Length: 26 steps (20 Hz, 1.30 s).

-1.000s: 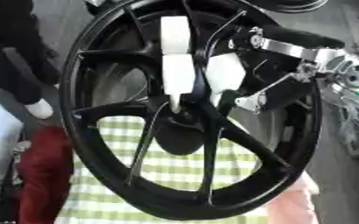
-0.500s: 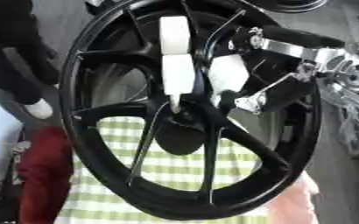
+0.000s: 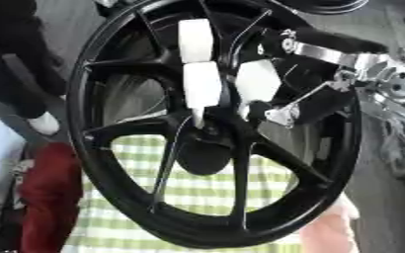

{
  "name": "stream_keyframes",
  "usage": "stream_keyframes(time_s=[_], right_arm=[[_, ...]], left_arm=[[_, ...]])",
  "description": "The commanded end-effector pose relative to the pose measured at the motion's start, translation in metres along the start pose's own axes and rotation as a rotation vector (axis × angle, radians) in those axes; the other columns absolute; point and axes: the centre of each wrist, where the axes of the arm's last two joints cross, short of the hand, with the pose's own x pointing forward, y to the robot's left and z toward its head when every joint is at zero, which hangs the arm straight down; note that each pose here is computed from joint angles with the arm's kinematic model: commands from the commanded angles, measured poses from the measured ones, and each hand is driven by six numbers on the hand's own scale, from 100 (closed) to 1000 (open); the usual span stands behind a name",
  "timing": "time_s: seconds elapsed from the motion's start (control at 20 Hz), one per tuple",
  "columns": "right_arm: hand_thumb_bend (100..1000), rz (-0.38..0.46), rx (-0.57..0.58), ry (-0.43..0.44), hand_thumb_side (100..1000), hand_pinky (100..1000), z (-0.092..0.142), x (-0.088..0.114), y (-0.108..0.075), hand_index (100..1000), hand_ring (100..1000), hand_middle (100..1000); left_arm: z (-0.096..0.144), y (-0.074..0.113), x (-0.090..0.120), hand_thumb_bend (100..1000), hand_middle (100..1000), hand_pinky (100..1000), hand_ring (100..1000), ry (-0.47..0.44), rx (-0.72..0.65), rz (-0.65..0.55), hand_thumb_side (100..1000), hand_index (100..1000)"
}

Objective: Pull the pin out of the wheel hub.

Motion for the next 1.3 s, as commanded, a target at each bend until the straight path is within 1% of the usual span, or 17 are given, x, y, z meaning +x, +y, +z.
stream_keyframes(time_s=[0.05, 0.25, 0.55, 0.7, 0.85, 0.95, 1.05, 1.15, 1.25, 1.3], right_arm=[[100, 0.011, -0.022, 0.013, 100, 725, 0.003, 0.002, -0.007, 491, 510, 338], [100, -0.014, -0.043, -0.004, 100, 703, 0.003, 0.004, -0.012, 461, 476, 305], [100, -0.032, -0.098, -0.041, 100, 673, 0.006, 0.007, -0.026, 432, 450, 274], [100, -0.041, -0.147, -0.065, 100, 661, 0.009, 0.009, -0.035, 419, 438, 260], [100, -0.069, -0.204, -0.07, 100, 662, 0.014, 0.008, -0.041, 417, 437, 256], [100, -0.101, -0.262, -0.065, 100, 669, 0.019, 0.006, -0.044, 415, 437, 253], [100, -0.142, -0.344, -0.052, 100, 671, 0.025, 0.001, -0.046, 415, 437, 251], [100, -0.189, -0.452, -0.024, 100, 676, 0.034, -0.006, -0.046, 415, 438, 250], [100, -0.234, -0.562, 0.019, 100, 684, 0.045, -0.016, -0.041, 419, 442, 254], [100, -0.264, -0.629, 0.057, 100, 689, 0.052, -0.023, -0.035, 422, 446, 256]], left_arm=[[-0.003, 0.001, 0.006, 243, 807, 621, 753, -0.023, -0.012, -0.011, 857, 725], [-0.003, 0.002, 0.005, 242, 806, 621, 752, -0.021, -0.01, -0.013, 858, 724], [-0.003, 0.003, 0.005, 241, 805, 622, 751, -0.018, -0.005, -0.014, 859, 723], [-0.002, 0.003, 0.004, 240, 805, 622, 750, -0.018, -0.001, -0.015, 860, 723], [-0.002, 0.004, 0.004, 240, 805, 622, 750, -0.017, 0.004, -0.014, 861, 723], [-0.002, 0.004, 0.004, 239, 805, 622, 750, -0.017, 0.009, -0.013, 861, 723], [-0.002, 0.005, 0.004, 239, 806, 622, 750, -0.019, 0.017, -0.012, 861, 723], [-0.002, 0.006, 0.004, 239, 806, 622, 750, -0.02, 0.028, -0.012, 860, 723], [-0.002, 0.007, 0.004, 239, 806, 622, 750, -0.022, 0.039, -0.012, 860, 723], [-0.002, 0.008, 0.004, 239, 806, 622, 750, -0.024, 0.046, -0.012, 861, 723]])
